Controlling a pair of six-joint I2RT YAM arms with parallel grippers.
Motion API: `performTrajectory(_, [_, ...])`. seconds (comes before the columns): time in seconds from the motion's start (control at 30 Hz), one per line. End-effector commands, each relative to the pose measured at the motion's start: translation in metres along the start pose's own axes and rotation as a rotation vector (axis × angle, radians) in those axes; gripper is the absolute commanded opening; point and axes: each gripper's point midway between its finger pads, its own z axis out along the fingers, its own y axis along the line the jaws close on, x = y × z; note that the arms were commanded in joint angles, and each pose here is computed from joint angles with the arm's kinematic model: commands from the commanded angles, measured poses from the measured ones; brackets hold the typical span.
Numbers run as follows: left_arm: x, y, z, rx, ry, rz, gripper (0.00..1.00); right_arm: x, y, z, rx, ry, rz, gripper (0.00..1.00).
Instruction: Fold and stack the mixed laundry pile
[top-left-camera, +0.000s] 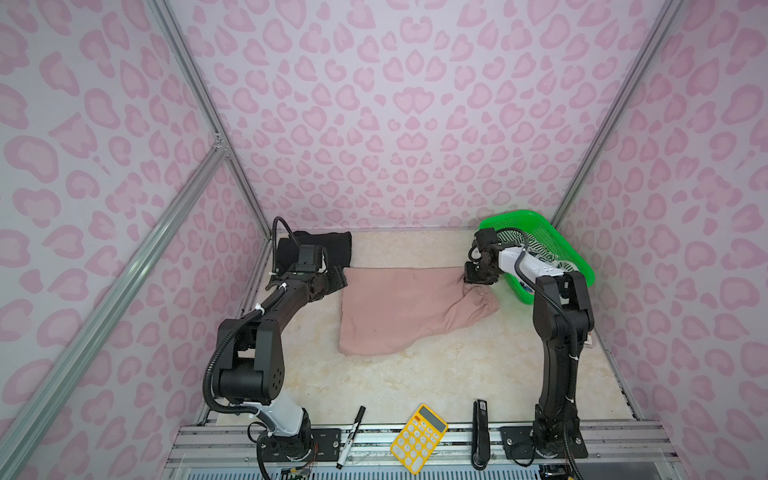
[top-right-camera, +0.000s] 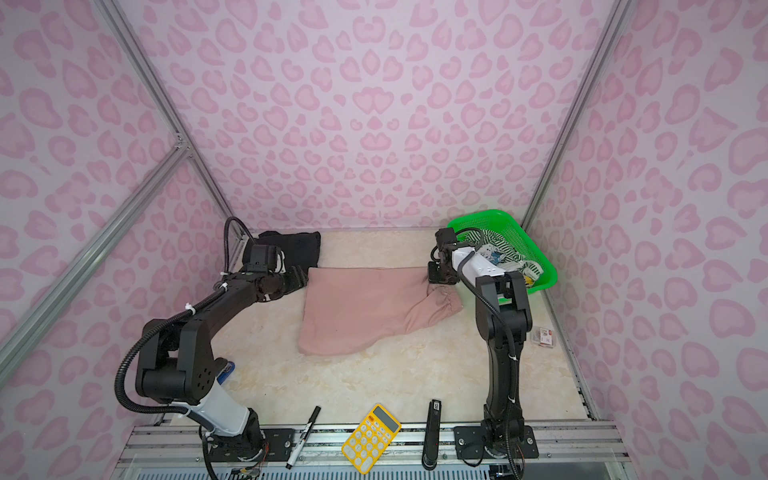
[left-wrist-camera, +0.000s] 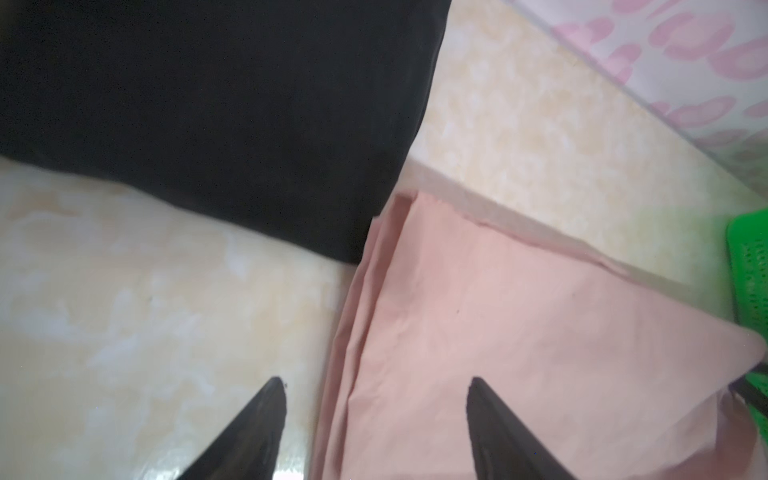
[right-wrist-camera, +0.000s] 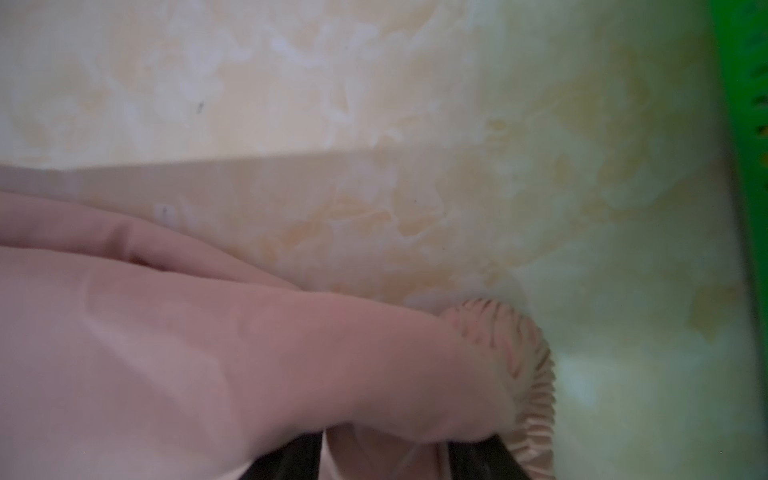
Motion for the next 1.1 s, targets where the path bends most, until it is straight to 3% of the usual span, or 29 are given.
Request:
performTrajectory(0.0, [0.033, 0.002, 0.000, 0.045, 0.081, -0.019, 0.72, 0.021, -0.011, 0.007, 0.083, 0.089, 0.022, 0.52])
performTrajectory(0.1, [0.056, 0.006, 0.001, 0.058, 0.113, -0.017, 0.73, 0.022, -0.005, -0.010, 0.090, 0.048, -0.029, 0.58])
performTrajectory(0.3, [0.068, -0.013, -0.008, 0.045, 0.123, 0.087, 0.72, 0.020, -0.001, -0.085, 0.075, -0.094, -0.088, 0.73])
performTrajectory(0.43, [0.073, -0.014, -0.009, -0.010, 0.131, 0.097, 0.71, 0.055, -0.015, -0.101, 0.085, -0.047, -0.074, 0.81])
performTrajectory(0.67, [0.084, -0.094, -0.006, 0.114, 0.102, 0.310, 0.66, 0.113, -0.029, -0.080, -0.010, 0.031, 0.024, 0.84])
performTrajectory(0.77, [0.089, -0.124, 0.005, 0.158, 0.100, 0.342, 0.63, 0.121, -0.032, -0.075, -0.046, 0.017, 0.066, 0.84])
performTrajectory(1.07, [0.106, -0.127, 0.064, 0.105, 0.178, 0.293, 0.57, 0.111, -0.038, -0.036, -0.168, 0.011, 0.168, 0.84])
